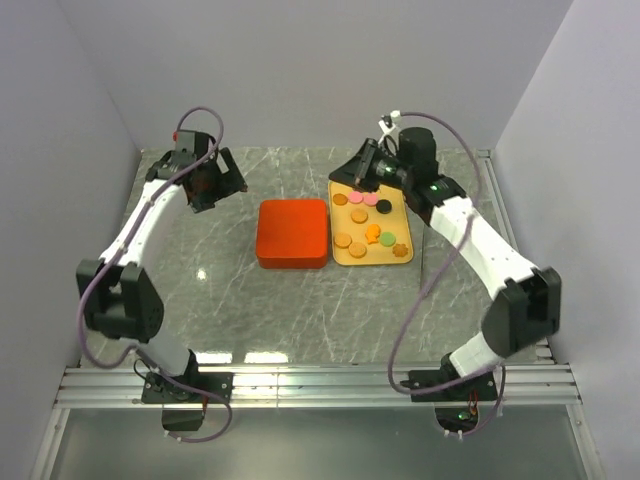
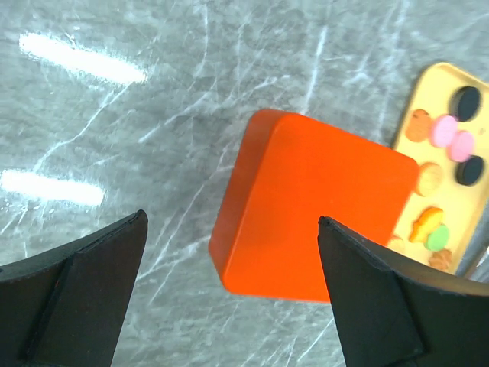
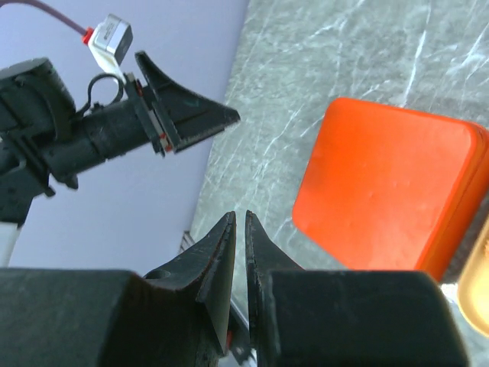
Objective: Pack the cookies
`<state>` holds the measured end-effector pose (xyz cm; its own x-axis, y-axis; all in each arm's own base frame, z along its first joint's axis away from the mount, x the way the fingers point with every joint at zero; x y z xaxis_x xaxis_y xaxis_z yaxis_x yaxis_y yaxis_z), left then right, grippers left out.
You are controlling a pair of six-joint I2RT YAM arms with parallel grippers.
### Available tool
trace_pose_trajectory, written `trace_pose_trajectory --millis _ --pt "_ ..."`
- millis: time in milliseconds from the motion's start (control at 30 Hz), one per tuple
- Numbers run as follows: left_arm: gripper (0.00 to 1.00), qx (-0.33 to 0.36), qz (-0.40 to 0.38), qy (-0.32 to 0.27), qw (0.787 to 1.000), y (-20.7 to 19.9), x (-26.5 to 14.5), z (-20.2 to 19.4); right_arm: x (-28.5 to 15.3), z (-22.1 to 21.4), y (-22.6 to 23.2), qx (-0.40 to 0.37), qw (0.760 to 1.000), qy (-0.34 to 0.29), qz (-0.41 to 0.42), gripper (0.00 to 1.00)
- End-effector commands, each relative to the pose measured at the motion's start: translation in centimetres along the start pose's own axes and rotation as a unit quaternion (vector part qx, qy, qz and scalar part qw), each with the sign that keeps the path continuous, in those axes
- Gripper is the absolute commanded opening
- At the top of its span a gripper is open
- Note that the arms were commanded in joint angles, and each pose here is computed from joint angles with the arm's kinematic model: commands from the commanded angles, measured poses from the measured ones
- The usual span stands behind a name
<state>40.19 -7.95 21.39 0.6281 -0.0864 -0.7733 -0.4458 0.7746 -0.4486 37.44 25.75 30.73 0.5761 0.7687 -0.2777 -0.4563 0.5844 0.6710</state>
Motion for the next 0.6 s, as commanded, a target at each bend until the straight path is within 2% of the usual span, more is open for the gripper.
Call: trace_pose_trajectory --millis 0,33,67,200,233,300,333,367,433,467,500,567 --pt "0.99 -0.004 -0.055 -0.06 0.997 -0.9 -2.8 0.9 -3.4 -1.7 1.3 -0.058 0.998 0.002 -0.011 0.17" --pt "0.99 -0.006 -0.079 -0.081 0.994 -1.2 -4.8 1.1 -5.0 -1.5 2.4 -0.072 0.997 -0.013 -0.007 0.17" --pt "0.99 -0.005 -0.08 -0.081 0.994 -0.5 -4.8 0.3 -5.8 -1.9 2.7 -0.076 0.997 -0.016 -0.006 0.17" --pt "0.99 0.003 -0.115 -0.148 0.982 0.3 -8.3 0.4 -8.9 -5.1 3.1 -0.096 0.995 -0.012 -0.015 0.18" --pt "0.99 0.004 -0.128 -0.174 0.976 0.6 -10.4 0.6 -10.1 -5.3 4.0 -0.107 0.994 -0.021 -0.011 0.18" --pt "0.99 -0.003 -0.104 -0.205 0.973 2.4 -10.9 0.4 -11.0 -6.8 3.6 -0.115 0.993 -0.007 -0.022 0.18" --pt "0.99 -0.007 -0.107 -0.23 0.967 2.9 -12.3 0.6 -12.3 -6.8 4.4 -0.124 0.992 -0.019 -0.018 0.18" --pt "0.99 -0.011 -0.095 -0.236 0.967 4.0 -12.0 0.1 -12.9 -7.0 4.3 -0.129 0.991 -0.024 -0.024 0.18" --pt "0.99 -0.023 -0.106 -0.287 0.952 4.7 -13.5 0.7 -14.7 -7.6 4.5 -0.15 0.988 -0.036 -0.03 0.18" --pt "0.99 -0.018 -0.094 -0.286 0.954 6.1 -12.1 -0.4 -15.4 -7.6 4.4 -0.165 0.984 -0.046 -0.037 0.2" --pt "0.99 -0.021 -0.111 -0.309 0.944 6.4 -12.8 -0.5 -16.4 -8.1 4.3 -0.175 0.982 -0.057 -0.041 0.26" --pt "0.99 -0.017 -0.123 -0.327 0.937 7.7 -11.2 -1.5 -17.2 -8.5 3.7 -0.192 0.978 -0.067 -0.054 0.39"
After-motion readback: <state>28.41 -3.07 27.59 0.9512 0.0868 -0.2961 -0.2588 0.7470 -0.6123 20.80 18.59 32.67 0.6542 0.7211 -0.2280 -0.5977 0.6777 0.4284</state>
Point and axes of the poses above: each gripper's point midway between its finger pads, its own x axis out along the fingers, its own y axis along the line the jaws close on, z = x × y, the point moved 3 cm from there along -x, back along the fingers, and after that the axes turned 12 degrees about -x, right-handed, at the moved point
